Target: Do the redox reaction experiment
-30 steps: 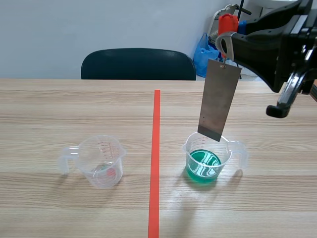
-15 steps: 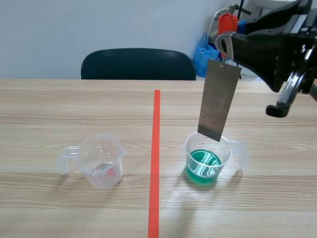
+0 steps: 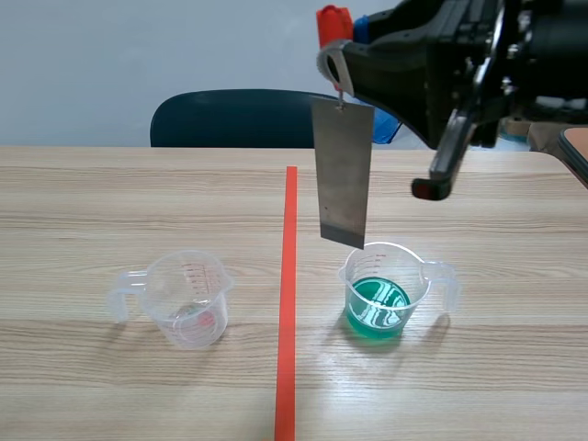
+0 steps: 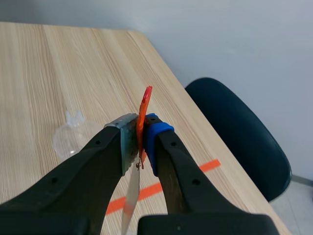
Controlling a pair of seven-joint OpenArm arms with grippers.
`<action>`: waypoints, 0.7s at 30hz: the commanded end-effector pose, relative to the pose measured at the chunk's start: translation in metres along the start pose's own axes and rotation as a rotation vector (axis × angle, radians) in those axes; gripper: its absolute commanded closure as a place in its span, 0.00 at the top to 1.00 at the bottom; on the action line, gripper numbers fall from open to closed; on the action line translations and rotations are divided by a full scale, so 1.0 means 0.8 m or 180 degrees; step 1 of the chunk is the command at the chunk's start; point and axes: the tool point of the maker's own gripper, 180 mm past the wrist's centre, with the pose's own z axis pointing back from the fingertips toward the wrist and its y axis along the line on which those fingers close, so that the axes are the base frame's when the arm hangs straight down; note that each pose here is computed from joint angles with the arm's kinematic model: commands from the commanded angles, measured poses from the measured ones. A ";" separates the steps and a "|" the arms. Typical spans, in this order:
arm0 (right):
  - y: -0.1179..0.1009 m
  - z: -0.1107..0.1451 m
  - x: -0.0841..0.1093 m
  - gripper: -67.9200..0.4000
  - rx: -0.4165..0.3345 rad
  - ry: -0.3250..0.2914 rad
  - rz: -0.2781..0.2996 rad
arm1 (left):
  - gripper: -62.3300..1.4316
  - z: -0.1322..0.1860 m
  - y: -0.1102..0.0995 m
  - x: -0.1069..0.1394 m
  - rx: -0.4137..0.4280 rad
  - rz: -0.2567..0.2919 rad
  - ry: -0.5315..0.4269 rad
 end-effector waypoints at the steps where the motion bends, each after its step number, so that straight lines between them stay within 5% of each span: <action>1: -0.004 -0.007 0.016 0.01 -0.0011 -0.0151 0.0016 | 1.00 -0.002 0.001 0.006 0.0013 0.0003 -0.0071; 21: 0.022 -0.111 0.020 0.01 0.0577 -0.0337 -0.0273 | 1.00 -0.002 0.001 0.006 0.0013 0.0003 -0.0071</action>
